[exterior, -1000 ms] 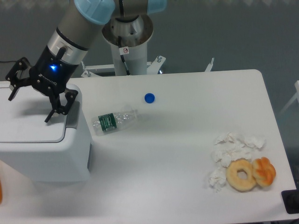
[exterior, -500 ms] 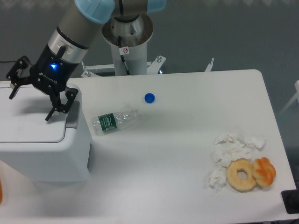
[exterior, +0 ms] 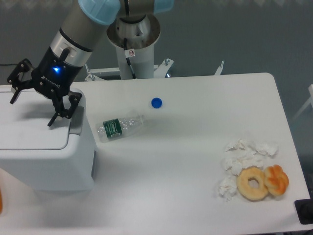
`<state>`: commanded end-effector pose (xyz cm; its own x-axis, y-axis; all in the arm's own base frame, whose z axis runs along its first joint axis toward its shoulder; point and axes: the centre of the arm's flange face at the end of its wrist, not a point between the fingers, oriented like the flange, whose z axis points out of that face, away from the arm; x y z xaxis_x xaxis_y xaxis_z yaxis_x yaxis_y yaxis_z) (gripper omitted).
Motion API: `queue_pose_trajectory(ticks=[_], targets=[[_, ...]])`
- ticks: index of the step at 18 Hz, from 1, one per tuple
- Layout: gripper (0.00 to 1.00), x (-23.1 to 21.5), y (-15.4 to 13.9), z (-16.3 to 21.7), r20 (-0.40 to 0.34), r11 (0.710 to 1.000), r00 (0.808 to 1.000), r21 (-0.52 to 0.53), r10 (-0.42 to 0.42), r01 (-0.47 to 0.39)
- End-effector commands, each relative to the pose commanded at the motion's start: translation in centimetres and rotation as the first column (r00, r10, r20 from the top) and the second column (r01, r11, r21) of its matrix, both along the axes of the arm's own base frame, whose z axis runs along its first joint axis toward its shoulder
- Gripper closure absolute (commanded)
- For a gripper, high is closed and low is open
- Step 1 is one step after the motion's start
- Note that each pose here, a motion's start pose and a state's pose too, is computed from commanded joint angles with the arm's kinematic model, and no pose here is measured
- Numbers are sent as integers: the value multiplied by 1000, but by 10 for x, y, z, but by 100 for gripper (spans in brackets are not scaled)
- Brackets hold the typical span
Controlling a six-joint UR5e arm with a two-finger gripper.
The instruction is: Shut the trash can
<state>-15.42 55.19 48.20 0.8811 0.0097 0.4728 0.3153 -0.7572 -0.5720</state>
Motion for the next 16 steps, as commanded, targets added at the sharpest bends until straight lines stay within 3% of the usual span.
queue_pose_trajectory(ticks=[10,16], targets=[[0,-3,-2,4,-4,1000,1000,8,5,-5],[0,-26,-15,28,-36,997,998,55,47,-45]])
